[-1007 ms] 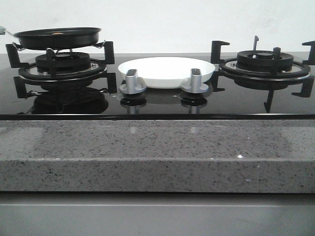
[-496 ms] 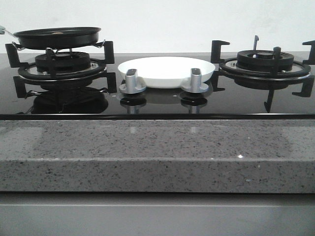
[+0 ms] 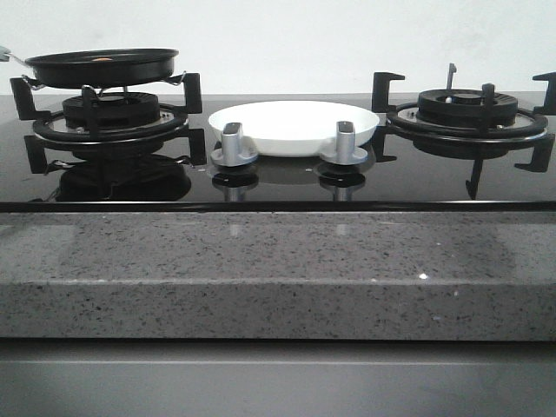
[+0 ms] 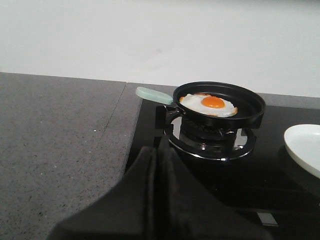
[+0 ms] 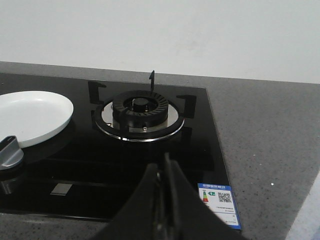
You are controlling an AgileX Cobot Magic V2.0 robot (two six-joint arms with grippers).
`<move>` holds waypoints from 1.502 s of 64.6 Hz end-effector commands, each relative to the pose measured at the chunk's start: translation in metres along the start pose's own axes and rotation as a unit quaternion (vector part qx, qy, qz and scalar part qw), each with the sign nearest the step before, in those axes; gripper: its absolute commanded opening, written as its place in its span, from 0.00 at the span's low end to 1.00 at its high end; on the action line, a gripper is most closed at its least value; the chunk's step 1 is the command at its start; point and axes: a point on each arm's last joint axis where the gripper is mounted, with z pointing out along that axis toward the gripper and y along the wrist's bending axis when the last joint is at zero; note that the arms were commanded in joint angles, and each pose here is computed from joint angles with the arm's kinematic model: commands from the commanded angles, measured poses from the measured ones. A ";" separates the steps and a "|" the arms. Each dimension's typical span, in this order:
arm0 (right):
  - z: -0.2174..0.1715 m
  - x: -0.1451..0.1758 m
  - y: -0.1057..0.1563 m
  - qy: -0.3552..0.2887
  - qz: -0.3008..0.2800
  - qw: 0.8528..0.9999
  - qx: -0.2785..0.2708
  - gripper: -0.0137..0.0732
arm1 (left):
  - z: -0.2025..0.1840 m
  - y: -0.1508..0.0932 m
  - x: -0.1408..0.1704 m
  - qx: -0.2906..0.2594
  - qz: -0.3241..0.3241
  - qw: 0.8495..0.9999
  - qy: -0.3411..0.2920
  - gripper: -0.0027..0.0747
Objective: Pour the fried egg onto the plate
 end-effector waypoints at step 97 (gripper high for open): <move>0.185 -0.063 0.045 0.233 0.026 0.967 -0.102 0.67 | 0.006 -0.001 -0.021 0.002 -0.007 0.999 -0.036 0.93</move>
